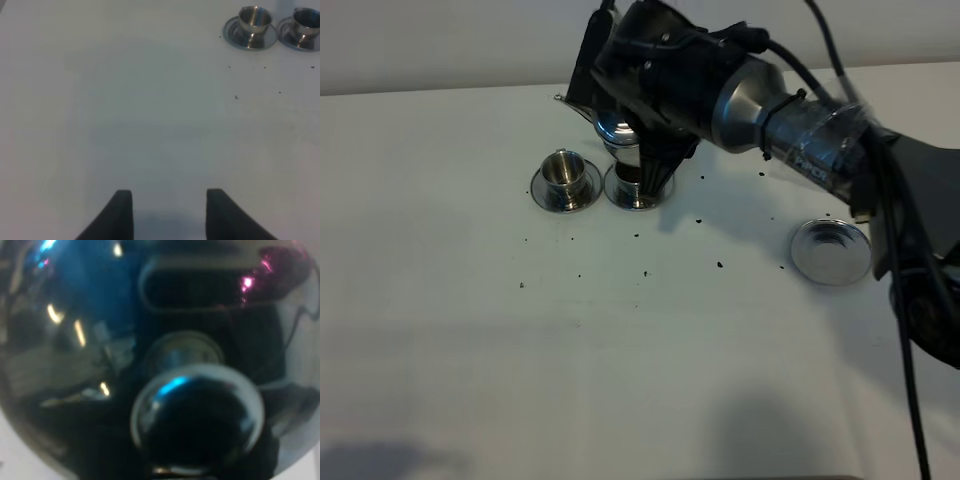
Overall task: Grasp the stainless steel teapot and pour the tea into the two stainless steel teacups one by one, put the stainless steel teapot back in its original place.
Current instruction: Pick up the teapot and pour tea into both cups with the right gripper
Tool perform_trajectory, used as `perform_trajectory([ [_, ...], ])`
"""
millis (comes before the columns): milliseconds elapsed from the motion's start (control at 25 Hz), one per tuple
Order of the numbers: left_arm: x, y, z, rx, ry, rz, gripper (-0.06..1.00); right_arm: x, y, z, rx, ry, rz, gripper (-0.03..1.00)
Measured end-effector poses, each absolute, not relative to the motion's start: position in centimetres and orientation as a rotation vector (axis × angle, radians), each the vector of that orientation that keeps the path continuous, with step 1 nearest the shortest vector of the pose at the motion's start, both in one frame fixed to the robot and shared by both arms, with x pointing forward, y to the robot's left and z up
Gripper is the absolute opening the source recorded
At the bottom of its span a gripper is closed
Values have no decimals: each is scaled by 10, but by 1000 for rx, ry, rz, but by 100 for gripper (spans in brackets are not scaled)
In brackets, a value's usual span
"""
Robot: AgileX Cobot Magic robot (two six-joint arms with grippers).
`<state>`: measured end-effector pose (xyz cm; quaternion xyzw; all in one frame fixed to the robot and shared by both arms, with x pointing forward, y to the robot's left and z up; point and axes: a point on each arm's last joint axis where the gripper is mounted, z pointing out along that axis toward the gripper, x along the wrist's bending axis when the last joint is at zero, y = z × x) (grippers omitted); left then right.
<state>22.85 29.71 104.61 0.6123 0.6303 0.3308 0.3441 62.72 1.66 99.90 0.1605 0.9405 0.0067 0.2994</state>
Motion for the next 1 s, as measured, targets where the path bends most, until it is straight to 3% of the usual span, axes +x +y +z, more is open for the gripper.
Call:
perform_trajectory([
  [280, 228, 297, 1046, 1591, 1637, 859, 38, 641, 31, 975, 242, 2432, -101, 18],
  [1000, 228, 297, 1046, 1591, 1637, 860, 38, 647, 49, 958, -141, 2252, -321, 18],
])
